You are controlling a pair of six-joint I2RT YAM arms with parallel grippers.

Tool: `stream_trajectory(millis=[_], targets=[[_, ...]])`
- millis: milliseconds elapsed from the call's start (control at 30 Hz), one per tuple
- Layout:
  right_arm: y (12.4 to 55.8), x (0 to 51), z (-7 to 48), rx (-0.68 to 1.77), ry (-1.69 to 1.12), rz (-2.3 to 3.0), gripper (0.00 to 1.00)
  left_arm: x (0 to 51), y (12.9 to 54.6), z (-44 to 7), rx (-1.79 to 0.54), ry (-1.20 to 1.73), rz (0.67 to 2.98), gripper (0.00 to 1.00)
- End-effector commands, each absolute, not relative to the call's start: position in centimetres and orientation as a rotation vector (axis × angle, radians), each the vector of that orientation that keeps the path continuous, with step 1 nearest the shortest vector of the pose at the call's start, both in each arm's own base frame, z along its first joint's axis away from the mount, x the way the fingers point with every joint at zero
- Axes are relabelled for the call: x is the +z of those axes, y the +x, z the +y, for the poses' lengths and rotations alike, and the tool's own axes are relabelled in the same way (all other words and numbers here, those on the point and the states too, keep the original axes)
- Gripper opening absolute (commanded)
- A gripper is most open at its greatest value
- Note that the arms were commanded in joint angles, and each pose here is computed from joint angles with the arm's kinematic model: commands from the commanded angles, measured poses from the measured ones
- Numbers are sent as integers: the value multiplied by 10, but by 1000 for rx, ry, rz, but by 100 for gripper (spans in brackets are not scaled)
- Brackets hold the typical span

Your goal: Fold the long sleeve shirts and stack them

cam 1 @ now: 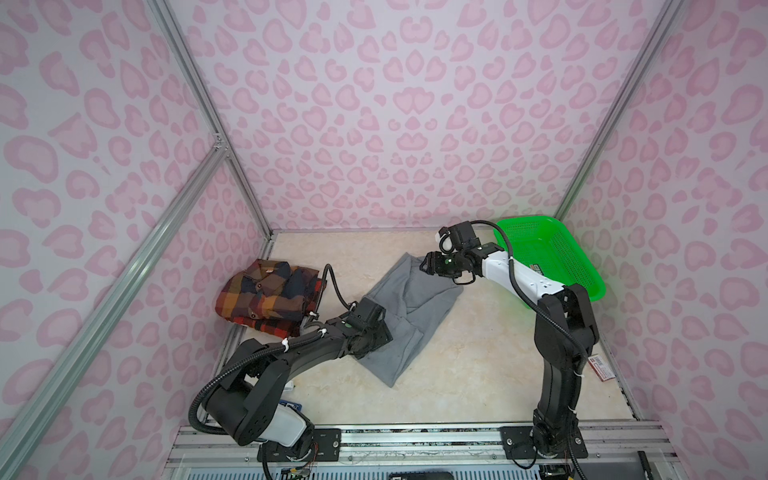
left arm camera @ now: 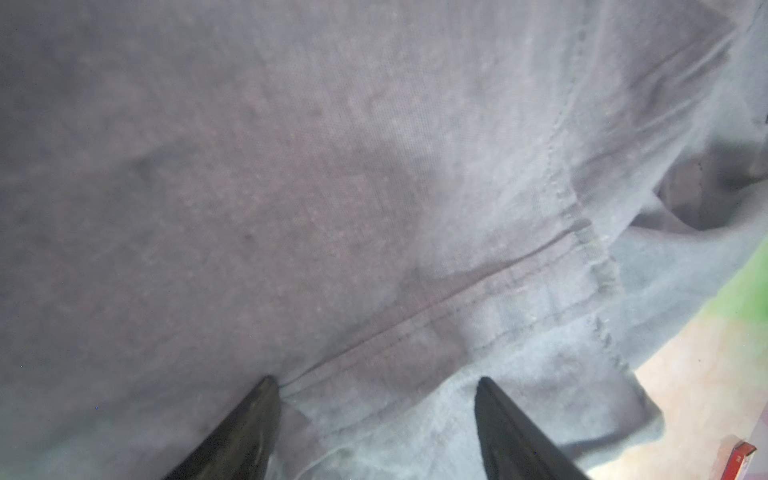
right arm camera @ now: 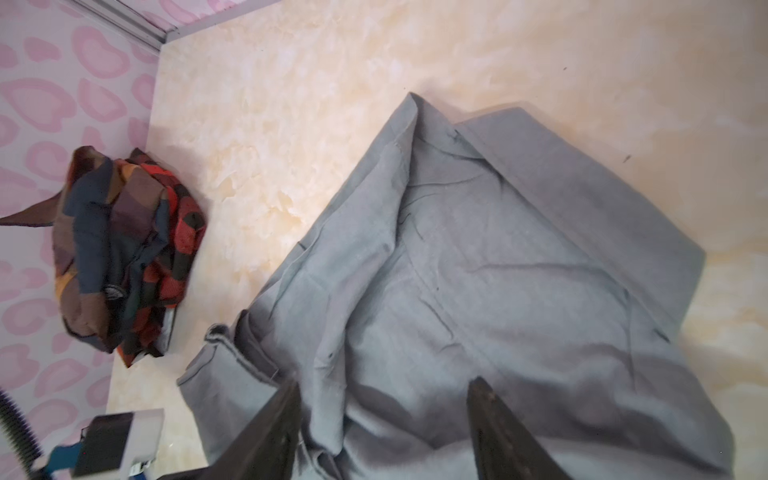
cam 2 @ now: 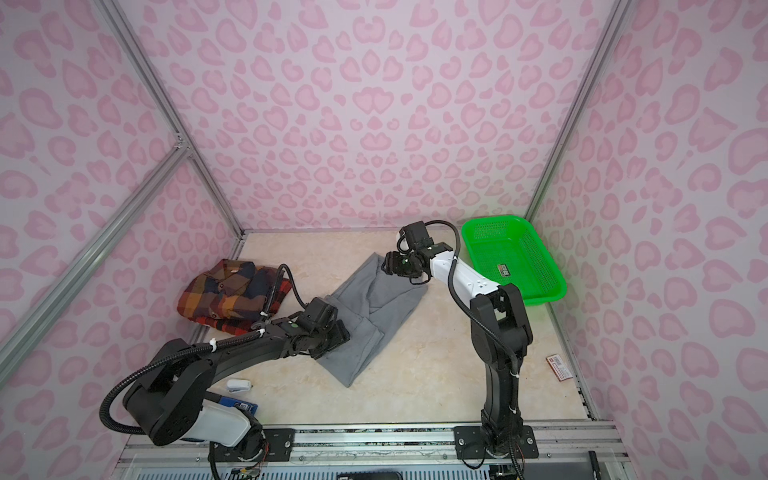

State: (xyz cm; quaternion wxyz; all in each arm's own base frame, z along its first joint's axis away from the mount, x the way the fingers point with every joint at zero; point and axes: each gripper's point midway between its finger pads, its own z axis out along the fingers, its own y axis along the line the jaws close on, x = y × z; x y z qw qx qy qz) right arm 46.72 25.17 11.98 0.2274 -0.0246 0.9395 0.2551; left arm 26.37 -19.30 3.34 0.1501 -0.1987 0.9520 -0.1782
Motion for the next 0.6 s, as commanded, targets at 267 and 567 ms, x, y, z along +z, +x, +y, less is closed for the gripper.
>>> stream_trajectory(millis=[267,567], targets=[[487,33,192,485,141,2719,60,90,267,-174,-453,-405,2639,78],[416,1,148,366,363,2806,59,115,246,-152,-464,-389,2588,78]])
